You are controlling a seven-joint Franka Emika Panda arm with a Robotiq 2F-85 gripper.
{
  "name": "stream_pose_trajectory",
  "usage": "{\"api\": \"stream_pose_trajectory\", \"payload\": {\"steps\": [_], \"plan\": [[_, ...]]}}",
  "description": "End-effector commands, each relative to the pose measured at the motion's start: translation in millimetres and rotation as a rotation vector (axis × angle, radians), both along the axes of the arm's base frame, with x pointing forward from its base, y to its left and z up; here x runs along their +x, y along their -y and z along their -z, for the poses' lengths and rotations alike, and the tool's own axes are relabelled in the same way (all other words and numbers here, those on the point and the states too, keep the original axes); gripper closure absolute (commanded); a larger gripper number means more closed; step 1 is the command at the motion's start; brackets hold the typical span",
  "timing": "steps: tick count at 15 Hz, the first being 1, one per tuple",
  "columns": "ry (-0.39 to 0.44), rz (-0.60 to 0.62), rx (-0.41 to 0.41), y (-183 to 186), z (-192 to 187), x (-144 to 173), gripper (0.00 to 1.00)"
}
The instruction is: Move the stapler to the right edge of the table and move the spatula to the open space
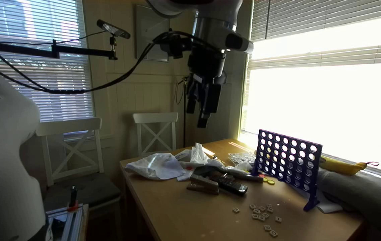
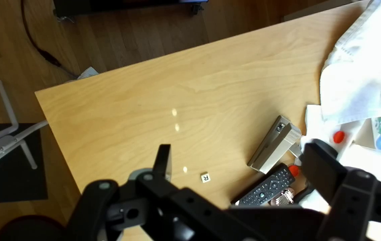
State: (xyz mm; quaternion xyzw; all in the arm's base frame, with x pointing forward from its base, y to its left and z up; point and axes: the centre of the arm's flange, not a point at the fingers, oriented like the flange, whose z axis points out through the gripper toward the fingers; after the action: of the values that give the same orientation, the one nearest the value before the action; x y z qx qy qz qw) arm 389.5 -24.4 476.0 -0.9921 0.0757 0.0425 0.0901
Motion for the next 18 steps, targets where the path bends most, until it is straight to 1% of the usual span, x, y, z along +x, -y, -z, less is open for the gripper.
{"api": "stream_pose_trajectory", "payload": {"steps": [1, 2, 3, 4, 5, 6, 8, 9, 18], "plan": [[0.0, 0.0, 0.0, 0.0, 0.0, 0.0, 0.0], [0.0, 0.0, 0.0, 0.0, 0.0, 0.0, 0.0], [0.02, 0.008, 0.02, 22.1, -5.3, -8.1, 0.0], [0.035, 0.02, 0.028, 35.1, -8.0, -12.5, 0.0], [0.056, 0.039, 0.028, 62.8, -14.8, -21.5, 0.0], [0.018, 0.023, 0.012, 25.0, -4.1, -4.0, 0.0], [0.047, 0.049, 0.032, 54.7, -10.5, -11.9, 0.0], [0.057, 0.054, 0.037, 61.2, -12.7, -14.6, 0.0], [0.061, 0.048, 0.035, 59.3, -14.4, -15.5, 0.0]]}}
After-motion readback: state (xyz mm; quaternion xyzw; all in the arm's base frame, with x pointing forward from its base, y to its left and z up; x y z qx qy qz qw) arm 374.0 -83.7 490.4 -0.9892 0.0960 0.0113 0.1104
